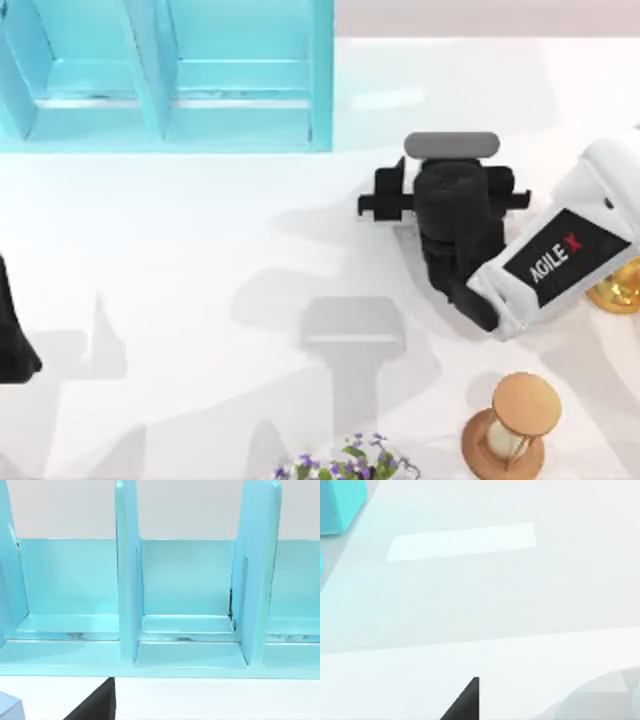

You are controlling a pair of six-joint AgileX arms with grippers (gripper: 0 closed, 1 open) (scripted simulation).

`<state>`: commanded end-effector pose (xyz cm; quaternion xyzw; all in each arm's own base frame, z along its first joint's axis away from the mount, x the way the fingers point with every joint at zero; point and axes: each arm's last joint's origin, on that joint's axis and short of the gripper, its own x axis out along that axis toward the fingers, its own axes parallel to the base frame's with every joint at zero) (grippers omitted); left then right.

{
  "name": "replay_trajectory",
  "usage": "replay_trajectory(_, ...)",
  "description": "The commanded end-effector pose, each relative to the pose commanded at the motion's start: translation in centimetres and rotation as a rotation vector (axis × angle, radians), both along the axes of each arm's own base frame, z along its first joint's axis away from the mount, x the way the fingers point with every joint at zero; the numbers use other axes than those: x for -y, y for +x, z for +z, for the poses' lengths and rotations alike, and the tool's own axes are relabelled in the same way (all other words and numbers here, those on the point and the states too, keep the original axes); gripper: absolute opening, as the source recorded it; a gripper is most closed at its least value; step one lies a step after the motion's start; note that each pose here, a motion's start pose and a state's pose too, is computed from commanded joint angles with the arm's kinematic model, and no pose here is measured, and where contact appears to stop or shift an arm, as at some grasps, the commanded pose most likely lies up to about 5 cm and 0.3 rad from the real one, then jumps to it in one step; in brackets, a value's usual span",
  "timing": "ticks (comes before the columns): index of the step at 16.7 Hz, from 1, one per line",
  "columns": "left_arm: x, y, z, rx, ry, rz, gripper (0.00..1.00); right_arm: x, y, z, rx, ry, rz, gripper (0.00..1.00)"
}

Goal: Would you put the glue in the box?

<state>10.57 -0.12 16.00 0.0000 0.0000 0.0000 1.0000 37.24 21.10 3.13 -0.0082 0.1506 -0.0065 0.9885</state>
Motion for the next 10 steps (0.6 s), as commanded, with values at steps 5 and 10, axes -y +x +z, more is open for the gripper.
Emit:
replay_trajectory(5, 0.00, 0.00, 0.00, 0.000, 0.000, 0.000, 1.00, 0.00, 0.00, 0.00, 0.000, 0.000, 0.000, 0.17)
replay_trajectory(10, 0.00, 0.00, 0.00, 0.000, 0.000, 0.000, 1.00, 0.00, 0.00, 0.00, 0.000, 0.000, 0.000, 0.00)
